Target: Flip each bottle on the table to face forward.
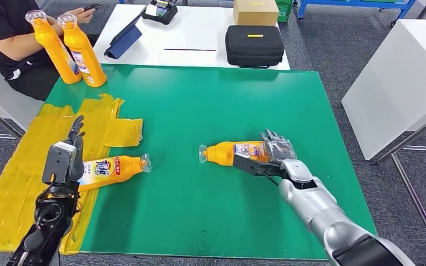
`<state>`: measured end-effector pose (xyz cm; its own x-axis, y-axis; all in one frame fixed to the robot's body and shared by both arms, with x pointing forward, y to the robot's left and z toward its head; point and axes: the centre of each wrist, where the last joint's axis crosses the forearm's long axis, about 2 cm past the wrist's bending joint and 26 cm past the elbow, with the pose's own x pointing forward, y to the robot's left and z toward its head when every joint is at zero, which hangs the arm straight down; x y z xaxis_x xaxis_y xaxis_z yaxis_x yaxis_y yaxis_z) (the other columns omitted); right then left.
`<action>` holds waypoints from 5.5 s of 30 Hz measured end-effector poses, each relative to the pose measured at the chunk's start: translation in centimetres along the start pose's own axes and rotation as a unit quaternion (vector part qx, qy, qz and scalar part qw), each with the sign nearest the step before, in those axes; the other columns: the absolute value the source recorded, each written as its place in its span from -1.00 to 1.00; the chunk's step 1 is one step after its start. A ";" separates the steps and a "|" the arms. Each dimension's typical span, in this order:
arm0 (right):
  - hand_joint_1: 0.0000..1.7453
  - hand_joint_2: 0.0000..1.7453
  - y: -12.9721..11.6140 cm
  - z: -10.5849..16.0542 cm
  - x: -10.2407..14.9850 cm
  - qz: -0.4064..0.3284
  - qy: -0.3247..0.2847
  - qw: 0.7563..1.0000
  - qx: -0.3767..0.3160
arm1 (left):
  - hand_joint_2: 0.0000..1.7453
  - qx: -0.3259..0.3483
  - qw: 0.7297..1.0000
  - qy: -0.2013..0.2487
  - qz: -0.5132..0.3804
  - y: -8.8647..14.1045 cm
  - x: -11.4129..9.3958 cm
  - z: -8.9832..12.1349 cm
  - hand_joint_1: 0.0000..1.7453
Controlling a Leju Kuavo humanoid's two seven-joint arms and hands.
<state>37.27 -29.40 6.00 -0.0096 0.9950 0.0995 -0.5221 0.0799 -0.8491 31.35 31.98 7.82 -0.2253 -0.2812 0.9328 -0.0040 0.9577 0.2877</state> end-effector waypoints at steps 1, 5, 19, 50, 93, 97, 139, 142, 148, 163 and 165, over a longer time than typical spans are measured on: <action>0.96 1.00 0.0 -0.1 0.3 0.005 -0.002 1.000 0.011 | -1.00 -0.001 1.000 -0.002 0.002 0.0 0.0 -0.3 -1.00; 1.00 1.00 -0.2 -0.3 0.9 0.026 -0.005 0.998 0.064 | -1.00 -0.007 1.000 -0.009 0.009 -0.2 0.2 -1.5 -1.00; 1.00 1.00 -1.1 -0.6 0.8 0.033 0.019 0.987 0.155 | -1.00 -0.019 1.000 -0.018 0.016 -0.7 0.5 -3.6 -1.00; 1.00 1.00 -2.5 4.9 14.9 -0.460 -0.230 0.838 -0.185 | 1.00 -0.086 0.917 0.009 0.390 -7.3 5.6 0.5 -1.00; 1.00 1.00 -0.8 7.3 28.9 -0.256 -0.299 0.918 -0.058 | 1.00 -0.038 0.912 0.012 0.408 -9.6 7.8 -0.1 1.00; 1.00 1.00 -0.7 7.4 29.0 -0.254 -0.299 0.918 -0.059 | 1.00 -0.036 0.912 0.009 0.408 -9.5 7.9 -0.1 1.00; -1.00 -1.00 -0.9 9.3 18.8 -0.381 -0.288 0.866 -0.147 | -1.00 -0.061 0.841 0.066 -0.534 -3.0 -6.3 8.2 -1.00; -1.00 -1.00 -0.8 9.2 18.5 -0.384 -0.287 0.865 -0.148 | -1.00 -0.071 0.840 0.068 -0.533 -3.1 -6.6 8.5 -1.00; -1.00 -1.00 -0.7 9.1 18.1 -0.388 -0.284 0.864 -0.148 | -1.00 -0.062 0.865 0.070 -0.493 -3.1 -6.8 8.9 -1.00; -1.00 -1.00 0.4 9.7 16.5 -0.417 -0.326 0.826 -0.193 | -1.00 0.213 0.972 0.083 -0.050 -5.2 -3.1 10.3 -1.00; -1.00 -1.00 0.6 10.0 16.2 -0.424 -0.336 0.814 -0.211 | -1.00 0.211 0.974 0.065 0.039 -6.4 -1.3 9.9 -1.00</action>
<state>28.24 -13.81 12.30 -0.3374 0.3255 0.8833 -0.2457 0.8754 -0.4164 22.06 26.85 2.65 -0.1156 -0.1850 0.9759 -0.3987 0.9085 0.1249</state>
